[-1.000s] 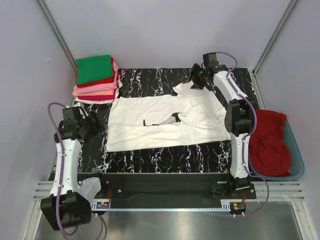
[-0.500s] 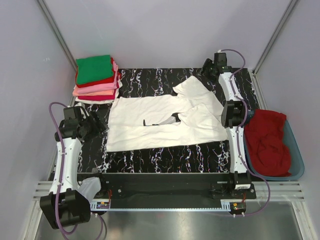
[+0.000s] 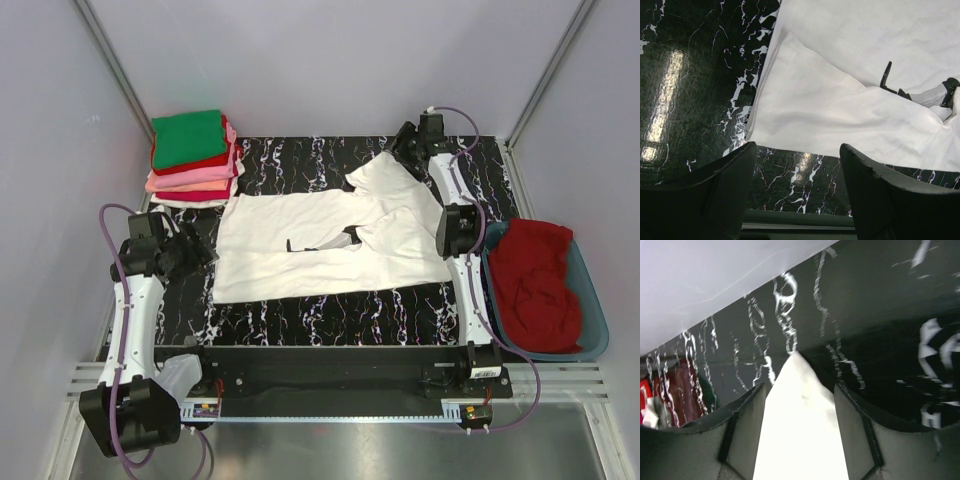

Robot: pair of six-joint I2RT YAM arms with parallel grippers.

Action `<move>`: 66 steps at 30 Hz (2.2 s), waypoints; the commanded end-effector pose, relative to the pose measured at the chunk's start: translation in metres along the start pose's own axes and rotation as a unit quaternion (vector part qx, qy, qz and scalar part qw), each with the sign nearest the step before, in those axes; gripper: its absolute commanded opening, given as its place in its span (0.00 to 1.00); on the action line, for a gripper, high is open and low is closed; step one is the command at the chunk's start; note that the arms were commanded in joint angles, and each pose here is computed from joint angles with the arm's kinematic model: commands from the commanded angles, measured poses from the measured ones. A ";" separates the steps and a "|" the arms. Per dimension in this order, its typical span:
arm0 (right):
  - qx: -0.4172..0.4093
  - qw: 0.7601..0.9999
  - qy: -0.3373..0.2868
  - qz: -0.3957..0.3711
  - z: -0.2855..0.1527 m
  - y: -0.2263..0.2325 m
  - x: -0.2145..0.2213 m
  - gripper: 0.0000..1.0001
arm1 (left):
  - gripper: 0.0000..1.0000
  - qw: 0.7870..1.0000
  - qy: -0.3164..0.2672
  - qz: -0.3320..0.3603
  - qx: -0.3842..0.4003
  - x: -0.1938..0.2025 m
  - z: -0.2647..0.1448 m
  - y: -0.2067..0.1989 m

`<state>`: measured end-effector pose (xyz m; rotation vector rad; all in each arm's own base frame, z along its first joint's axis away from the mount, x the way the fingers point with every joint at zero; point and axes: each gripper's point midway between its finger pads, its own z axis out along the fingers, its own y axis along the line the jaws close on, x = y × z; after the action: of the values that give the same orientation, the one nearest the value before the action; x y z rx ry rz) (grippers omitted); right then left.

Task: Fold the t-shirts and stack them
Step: Fold the tshirt

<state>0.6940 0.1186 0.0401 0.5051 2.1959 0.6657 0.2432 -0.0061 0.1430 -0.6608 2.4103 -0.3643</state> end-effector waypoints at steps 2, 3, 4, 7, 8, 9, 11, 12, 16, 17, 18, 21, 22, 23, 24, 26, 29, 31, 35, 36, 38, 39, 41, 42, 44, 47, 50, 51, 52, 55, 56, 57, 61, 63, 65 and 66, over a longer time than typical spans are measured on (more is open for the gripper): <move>-0.013 0.998 0.068 0.007 0.014 0.009 0.055 0.57 | 0.72 1.000 -0.011 0.009 0.003 -0.005 0.002 -0.002; -0.016 0.997 0.073 0.007 0.013 0.010 0.058 0.54 | 0.72 1.000 -0.011 0.009 0.002 -0.005 0.002 -0.001; -0.018 0.997 0.078 0.005 0.014 0.011 0.061 0.51 | 0.72 1.000 -0.010 0.009 0.003 -0.005 0.002 -0.001; -0.013 0.996 0.087 0.006 0.012 0.009 0.066 0.38 | 0.72 1.000 -0.011 0.009 0.003 -0.005 0.002 -0.002; -0.011 0.996 0.087 0.006 0.012 0.009 0.066 0.35 | 0.72 1.000 -0.010 0.009 0.003 -0.005 0.002 -0.001; -0.010 0.996 0.085 0.004 0.012 0.008 0.065 0.26 | 0.72 1.000 -0.010 0.009 0.002 -0.005 0.003 -0.001; -0.009 0.997 0.083 0.002 0.012 0.008 0.064 0.15 | 0.72 1.000 -0.009 0.008 0.002 -0.004 0.003 -0.001; -0.009 0.997 0.083 0.003 0.012 0.008 0.064 0.10 | 0.72 1.000 -0.009 0.008 0.001 -0.005 0.003 0.000; -0.012 0.997 0.081 0.007 0.012 0.007 0.061 0.00 | 0.72 1.000 -0.007 0.007 0.000 -0.004 0.004 0.000; -0.014 0.997 0.076 0.003 0.012 0.008 0.059 0.00 | 0.72 1.000 -0.006 0.007 -0.002 -0.004 0.004 0.001; -0.016 0.998 0.068 -0.005 0.008 0.013 0.051 0.00 | 0.72 1.000 -0.004 0.006 -0.004 -0.003 0.005 0.001; -0.029 0.998 0.039 -0.046 -0.014 0.033 0.024 0.00 | 0.71 1.000 -0.011 0.006 -0.010 -0.009 0.007 0.002; -0.017 0.998 0.048 -0.048 -0.017 0.026 0.030 0.00 | 0.71 1.000 -0.016 0.007 -0.012 -0.012 0.009 0.002; -0.034 0.997 0.016 -0.060 -0.040 0.050 0.002 0.00 | 0.71 1.000 -0.024 0.006 -0.012 -0.018 0.009 0.000; -0.024 0.997 0.005 -0.072 -0.049 0.051 -0.006 0.00 | 0.71 1.000 -0.026 0.011 -0.010 -0.023 0.015 -0.006; 0.000 0.997 0.001 -0.072 -0.065 0.039 -0.013 0.00 | 0.71 0.999 -0.035 0.010 -0.014 -0.033 0.023 -0.014; 0.018 0.997 -0.026 -0.072 -0.107 0.038 -0.045 0.00 | 0.70 0.999 -0.022 0.020 -0.019 -0.041 0.049 -0.031; 0.027 0.997 -0.019 -0.070 -0.115 0.028 -0.042 0.00 | 0.70 0.999 -0.017 0.023 -0.027 -0.052 0.068 -0.042; 0.032 0.997 -0.025 -0.068 -0.131 0.022 -0.048 0.00 | 0.69 0.999 -0.019 0.016 -0.044 -0.080 0.099 -0.055; 0.040 0.997 -0.025 -0.068 -0.131 0.018 -0.048 0.00 | 0.68 0.999 -0.020 0.020 -0.046 -0.092 0.110 -0.062; 0.062 0.996 -0.015 -0.068 -0.132 0.007 -0.044 0.00 | 0.68 0.997 -0.028 0.023 -0.063 -0.106 0.122 -0.061; 0.079 0.994 -0.018 -0.067 -0.133 -0.001 -0.045 0.00 | 0.67 0.997 -0.013 0.023 -0.075 -0.105 0.135 -0.057; 0.091 0.994 -0.012 -0.060 -0.134 -0.014 -0.042 0.00 | 0.67 0.997 -0.017 0.034 -0.070 -0.115 0.142 -0.073; 0.094 0.994 -0.011 -0.058 -0.134 -0.016 -0.040 0.00 | 0.67 0.996 -0.009 0.035 -0.077 -0.114 0.154 -0.073; 0.107 0.993 -0.012 -0.043 -0.138 -0.041 -0.046 0.00 | 0.67 0.996 -0.023 0.042 -0.072 -0.130 0.159 -0.085; 0.114 0.992 -0.001 -0.049 -0.136 -0.053 -0.040 0.00 | 0.67 0.995 -0.013 0.063 -0.080 -0.132 0.182 -0.097; 0.129 0.990 -0.002 -0.049 -0.141 -0.065 -0.043 0.00 | 0.66 0.993 -0.008 0.081 -0.084 -0.133 0.198 -0.108; 0.131 0.990 -0.001 -0.047 -0.142 -0.070 -0.041 0.00 | 0.66 0.992 -0.009 0.086 -0.091 -0.133 0.203 -0.108; 0.131 0.990 -0.003 -0.043 -0.145 -0.074 -0.044 0.00 | 0.66 0.991 -0.010 0.091 -0.093 -0.134 0.206 -0.109; 0.126 0.991 0.005 -0.040 -0.145 -0.079 -0.041 0.00 | 0.66 0.990 -0.009 0.095 -0.101 -0.137 0.219 -0.111; 0.122 0.992 0.006 -0.041 -0.146 -0.077 -0.041 0.00 | 0.66 0.990 -0.008 0.095 -0.103 -0.139 0.226 -0.112; 0.119 0.992 0.007 -0.039 -0.145 -0.077 -0.040 0.00 | 0.66 0.990 -0.008 0.093 -0.102 -0.140 0.228 -0.113; 0.106 0.994 0.017 -0.033 -0.141 -0.075 -0.034 0.00 | 0.66 0.988 0.005 0.107 -0.109 -0.135 0.247 -0.117; 0.106 0.994 0.018 -0.033 -0.141 -0.076 -0.033 0.00 | 0.66 0.987 -0.003 0.114 -0.111 -0.140 0.250 -0.122; 0.105 0.994 0.018 -0.036 -0.141 -0.075 -0.034 0.00 | 0.65 0.987 -0.001 0.116 -0.114 -0.139 0.256 -0.121; 0.107 0.993 0.019 -0.037 -0.141 -0.076 -0.033 0.00 | 0.65 0.986 -0.006 0.117 -0.116 -0.143 0.257 -0.121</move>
<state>0.5880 -0.0036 0.0618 0.5851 2.3883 0.3894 0.5295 -0.0594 0.0434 -0.4967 2.5664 -0.0264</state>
